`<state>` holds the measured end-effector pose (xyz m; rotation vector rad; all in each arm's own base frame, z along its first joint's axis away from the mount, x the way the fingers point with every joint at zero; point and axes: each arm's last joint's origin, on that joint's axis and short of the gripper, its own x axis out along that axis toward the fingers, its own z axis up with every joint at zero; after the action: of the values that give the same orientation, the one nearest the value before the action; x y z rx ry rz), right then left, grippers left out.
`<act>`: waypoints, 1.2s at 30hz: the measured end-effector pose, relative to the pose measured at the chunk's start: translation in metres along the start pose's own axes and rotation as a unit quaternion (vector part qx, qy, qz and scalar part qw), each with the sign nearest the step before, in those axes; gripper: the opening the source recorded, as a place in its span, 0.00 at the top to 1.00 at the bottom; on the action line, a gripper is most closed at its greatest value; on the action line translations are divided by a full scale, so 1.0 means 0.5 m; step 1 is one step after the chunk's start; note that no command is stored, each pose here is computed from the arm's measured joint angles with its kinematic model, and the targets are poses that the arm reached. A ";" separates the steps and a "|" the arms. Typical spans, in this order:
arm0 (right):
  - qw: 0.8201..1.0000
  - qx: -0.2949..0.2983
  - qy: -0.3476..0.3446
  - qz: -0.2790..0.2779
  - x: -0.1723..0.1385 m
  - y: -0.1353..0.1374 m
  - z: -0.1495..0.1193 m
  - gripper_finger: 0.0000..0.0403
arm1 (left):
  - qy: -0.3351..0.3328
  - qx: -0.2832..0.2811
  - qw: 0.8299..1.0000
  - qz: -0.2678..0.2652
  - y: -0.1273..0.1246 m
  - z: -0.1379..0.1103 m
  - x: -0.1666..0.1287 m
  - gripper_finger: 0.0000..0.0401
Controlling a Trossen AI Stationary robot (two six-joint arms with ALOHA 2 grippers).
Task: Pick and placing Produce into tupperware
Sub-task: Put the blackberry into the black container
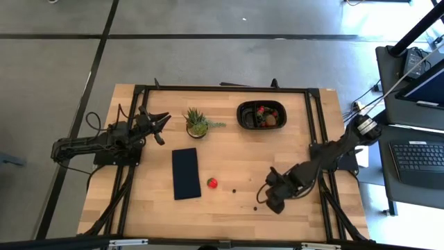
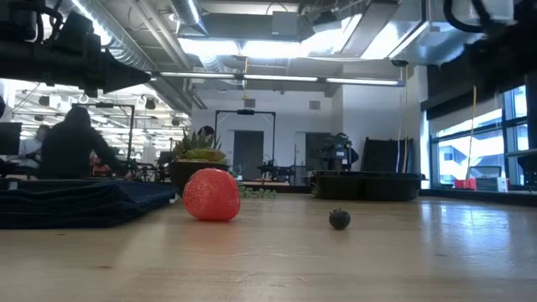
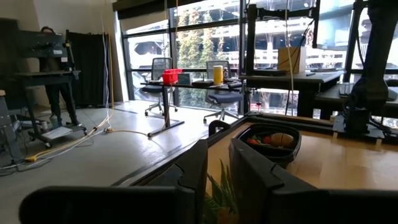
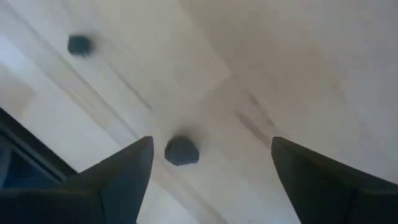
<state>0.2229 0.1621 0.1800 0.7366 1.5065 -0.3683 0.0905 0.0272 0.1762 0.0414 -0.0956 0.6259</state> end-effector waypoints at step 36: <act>0.997 -0.037 0.059 -0.034 0.103 0.026 -0.019 0.29 | -0.002 -0.017 1.000 0.000 0.000 0.001 0.000 1.00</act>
<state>0.2272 0.1889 0.1334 0.6595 1.6496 -0.3223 0.0905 0.0272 0.1766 0.0091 -0.1102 0.6239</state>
